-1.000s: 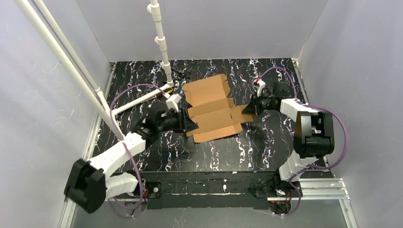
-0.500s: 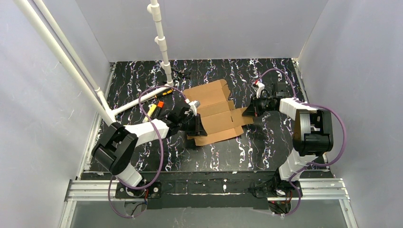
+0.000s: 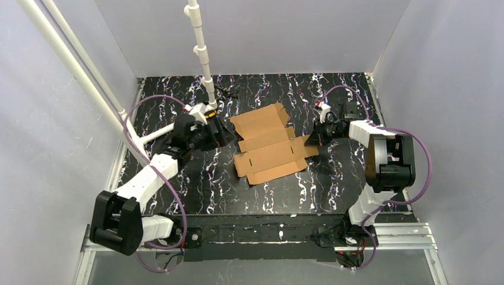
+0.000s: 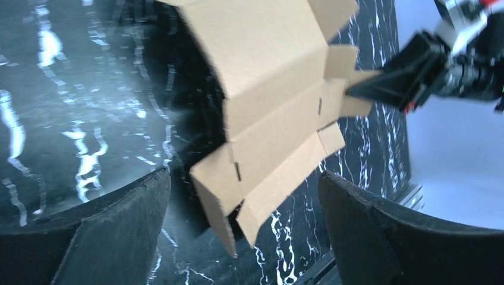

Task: Fold the paper box

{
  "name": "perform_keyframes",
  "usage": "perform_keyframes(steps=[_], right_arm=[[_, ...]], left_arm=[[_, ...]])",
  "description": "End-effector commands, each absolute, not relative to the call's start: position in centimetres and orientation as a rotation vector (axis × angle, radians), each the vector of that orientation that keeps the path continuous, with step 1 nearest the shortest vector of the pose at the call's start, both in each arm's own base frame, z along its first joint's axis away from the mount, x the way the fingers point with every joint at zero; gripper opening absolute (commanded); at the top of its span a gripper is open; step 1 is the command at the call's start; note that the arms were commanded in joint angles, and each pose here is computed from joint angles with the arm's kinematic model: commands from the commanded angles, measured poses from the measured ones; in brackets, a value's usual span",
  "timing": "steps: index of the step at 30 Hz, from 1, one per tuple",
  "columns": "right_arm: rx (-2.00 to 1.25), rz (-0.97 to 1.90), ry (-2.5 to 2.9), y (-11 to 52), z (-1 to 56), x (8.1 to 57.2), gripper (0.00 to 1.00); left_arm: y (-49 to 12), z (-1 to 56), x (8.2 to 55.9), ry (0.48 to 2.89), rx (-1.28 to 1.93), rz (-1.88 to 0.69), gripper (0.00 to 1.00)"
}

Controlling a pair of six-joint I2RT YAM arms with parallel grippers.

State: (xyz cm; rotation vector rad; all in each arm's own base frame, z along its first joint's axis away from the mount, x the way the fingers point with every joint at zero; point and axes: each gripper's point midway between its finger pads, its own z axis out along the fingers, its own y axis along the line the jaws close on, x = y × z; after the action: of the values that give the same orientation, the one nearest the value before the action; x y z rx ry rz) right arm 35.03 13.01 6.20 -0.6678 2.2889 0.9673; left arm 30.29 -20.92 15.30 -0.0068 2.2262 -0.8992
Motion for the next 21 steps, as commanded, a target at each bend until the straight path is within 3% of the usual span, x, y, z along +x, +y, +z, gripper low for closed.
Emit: perform_keyframes(steps=[1,13,21], right_arm=[[-0.764,0.888,2.21,12.9,8.2,36.0,0.01],[-0.969,0.874,1.984,13.9,11.3,34.3,0.01],[-1.098,0.928,1.883,14.6,12.6,32.5,0.01]], left_arm=[[-19.3,13.7,30.2,2.273,-0.182,-1.08,0.97],[-20.3,15.3,33.4,2.209,-0.345,-1.317,0.98],[-20.1,16.6,33.5,2.143,-0.322,-1.302,0.98]])
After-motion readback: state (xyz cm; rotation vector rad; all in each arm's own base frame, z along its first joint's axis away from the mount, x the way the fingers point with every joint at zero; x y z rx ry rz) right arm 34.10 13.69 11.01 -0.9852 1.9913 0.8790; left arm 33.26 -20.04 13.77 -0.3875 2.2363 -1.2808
